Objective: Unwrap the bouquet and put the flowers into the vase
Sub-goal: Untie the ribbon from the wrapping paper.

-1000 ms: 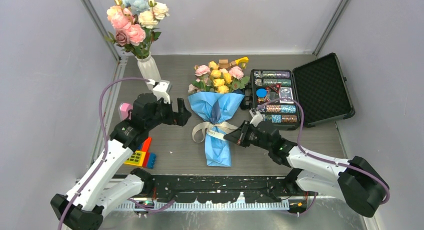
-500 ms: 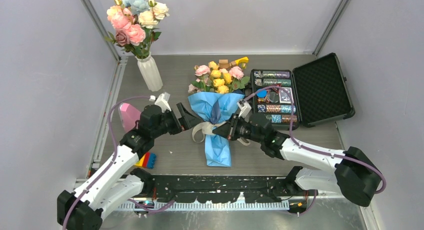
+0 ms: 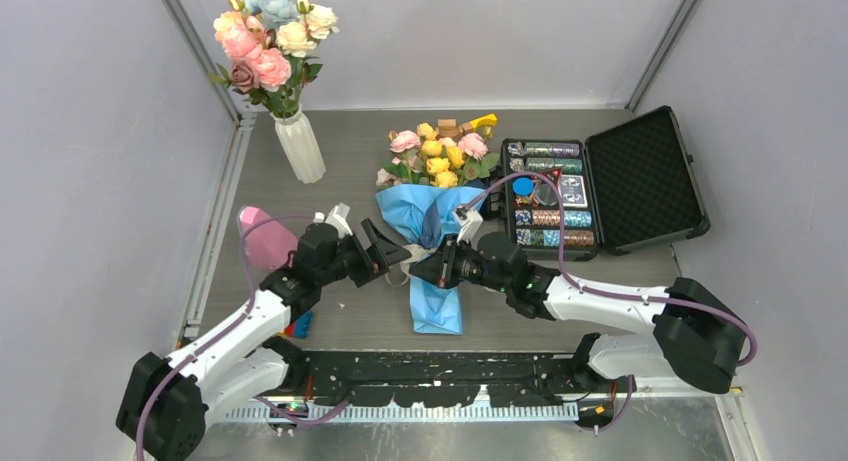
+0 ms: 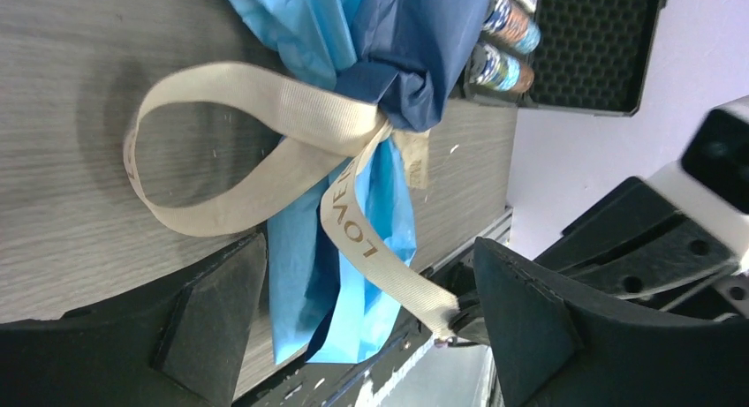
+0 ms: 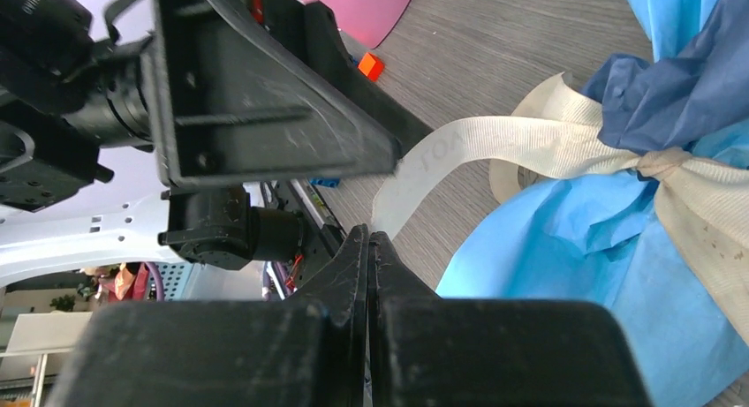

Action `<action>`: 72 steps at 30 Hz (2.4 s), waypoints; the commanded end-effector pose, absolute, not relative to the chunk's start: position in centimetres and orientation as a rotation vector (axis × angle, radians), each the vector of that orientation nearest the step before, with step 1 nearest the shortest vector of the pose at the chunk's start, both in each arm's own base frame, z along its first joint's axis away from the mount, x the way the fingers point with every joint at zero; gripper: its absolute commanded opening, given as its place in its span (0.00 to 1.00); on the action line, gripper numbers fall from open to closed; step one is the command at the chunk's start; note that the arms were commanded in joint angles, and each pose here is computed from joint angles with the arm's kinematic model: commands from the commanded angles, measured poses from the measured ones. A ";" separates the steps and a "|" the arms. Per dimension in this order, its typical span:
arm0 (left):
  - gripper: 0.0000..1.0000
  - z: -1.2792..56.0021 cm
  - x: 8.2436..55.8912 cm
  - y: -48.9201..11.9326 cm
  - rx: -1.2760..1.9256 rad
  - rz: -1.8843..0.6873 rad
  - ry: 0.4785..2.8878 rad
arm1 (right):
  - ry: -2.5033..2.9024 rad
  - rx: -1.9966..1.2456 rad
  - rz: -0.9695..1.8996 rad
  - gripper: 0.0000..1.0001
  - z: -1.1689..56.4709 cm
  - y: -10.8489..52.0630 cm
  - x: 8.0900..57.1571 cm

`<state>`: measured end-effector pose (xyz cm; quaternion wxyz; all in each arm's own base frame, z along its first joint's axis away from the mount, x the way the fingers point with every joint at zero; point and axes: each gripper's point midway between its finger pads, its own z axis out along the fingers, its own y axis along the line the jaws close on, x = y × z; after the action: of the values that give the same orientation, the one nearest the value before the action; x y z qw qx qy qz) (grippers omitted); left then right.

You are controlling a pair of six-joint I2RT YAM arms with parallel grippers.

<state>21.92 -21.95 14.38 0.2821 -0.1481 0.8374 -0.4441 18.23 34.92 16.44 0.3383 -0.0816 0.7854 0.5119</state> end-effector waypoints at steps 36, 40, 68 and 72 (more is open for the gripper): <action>0.00 15.5 21.4 -24.5 -0.096 -1.114 2.320 | 2.061 -0.222 1.057 0.38 17.5 33.2 20.5; 0.00 15.4 21.0 -24.0 0.087 -1.045 2.418 | 2.156 -0.160 0.883 0.54 16.8 29.3 21.1; 0.00 13.2 21.9 -22.3 0.547 -0.870 2.611 | 2.530 0.378 0.642 0.65 5.0 17.6 21.0; 0.00 13.1 21.9 -22.1 0.547 -0.851 2.614 | 2.565 0.372 0.672 0.55 4.3 18.3 20.8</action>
<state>21.70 -22.46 12.71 0.1574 0.1823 0.9213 -0.3051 20.11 16.67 3.84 0.2329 0.1341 0.9406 0.2077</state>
